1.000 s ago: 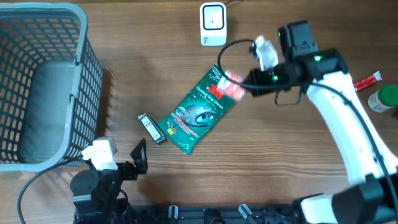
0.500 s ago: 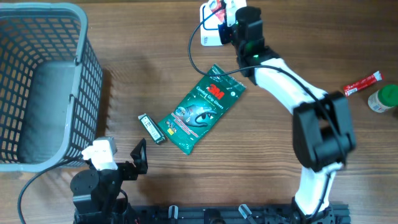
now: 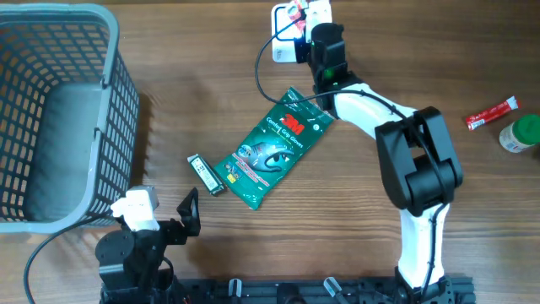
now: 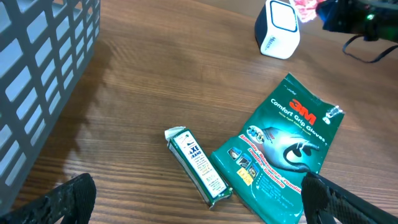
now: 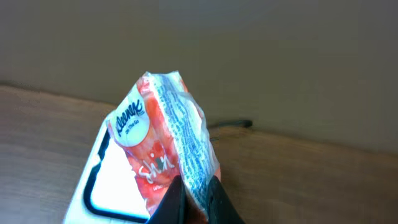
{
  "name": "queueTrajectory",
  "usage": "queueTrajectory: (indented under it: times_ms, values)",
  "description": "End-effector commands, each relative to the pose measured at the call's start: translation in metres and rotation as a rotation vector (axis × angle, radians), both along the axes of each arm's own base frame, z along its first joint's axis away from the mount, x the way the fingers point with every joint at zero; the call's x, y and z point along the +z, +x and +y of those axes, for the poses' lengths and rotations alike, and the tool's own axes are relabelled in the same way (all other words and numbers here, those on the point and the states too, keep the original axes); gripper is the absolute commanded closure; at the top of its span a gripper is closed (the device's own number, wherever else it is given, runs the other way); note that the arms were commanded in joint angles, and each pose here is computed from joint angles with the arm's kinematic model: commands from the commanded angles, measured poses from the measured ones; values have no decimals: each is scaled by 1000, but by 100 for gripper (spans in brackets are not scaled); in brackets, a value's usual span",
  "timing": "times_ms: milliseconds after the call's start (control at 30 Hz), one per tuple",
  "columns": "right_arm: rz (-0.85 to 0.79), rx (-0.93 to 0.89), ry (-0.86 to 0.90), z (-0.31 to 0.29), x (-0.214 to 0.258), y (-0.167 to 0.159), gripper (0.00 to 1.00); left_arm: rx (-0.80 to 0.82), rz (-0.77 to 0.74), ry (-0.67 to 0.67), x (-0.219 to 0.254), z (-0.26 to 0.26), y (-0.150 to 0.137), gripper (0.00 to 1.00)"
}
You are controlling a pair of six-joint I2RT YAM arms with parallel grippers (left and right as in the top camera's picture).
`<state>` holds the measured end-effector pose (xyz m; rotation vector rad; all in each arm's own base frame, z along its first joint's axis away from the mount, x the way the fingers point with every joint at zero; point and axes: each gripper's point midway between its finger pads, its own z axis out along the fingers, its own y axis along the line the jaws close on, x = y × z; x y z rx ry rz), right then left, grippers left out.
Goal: Scan the item barcode
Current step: 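Hold the tissue pack up to the white scanner, then carry the tissue pack to the right edge and release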
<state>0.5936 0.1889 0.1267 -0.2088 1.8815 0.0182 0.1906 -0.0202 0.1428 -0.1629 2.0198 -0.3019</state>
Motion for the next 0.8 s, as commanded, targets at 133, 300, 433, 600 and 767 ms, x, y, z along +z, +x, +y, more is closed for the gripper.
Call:
queueTrajectory:
  times_ms: [133,300,433,600,767]
  values:
    - [59,-476,-100,-128,96,-49,95,-16,-5,-8,0,-3,0,0]
    - [306,-787,-122,-272,33,-80,95,-16,-5,-8,0,-3,0,0]
    - [445,-937,-42,-371,-29,-101,95,-16,-5,-8,0,-3,0,0]
    - [571,-1094,26,-440,-85,-142,95,-16,-5,-8,0,-3,0,0]
    - [512,-864,234,-412,-50,-106,0,-16,-5,-8,0,-3,0,0]
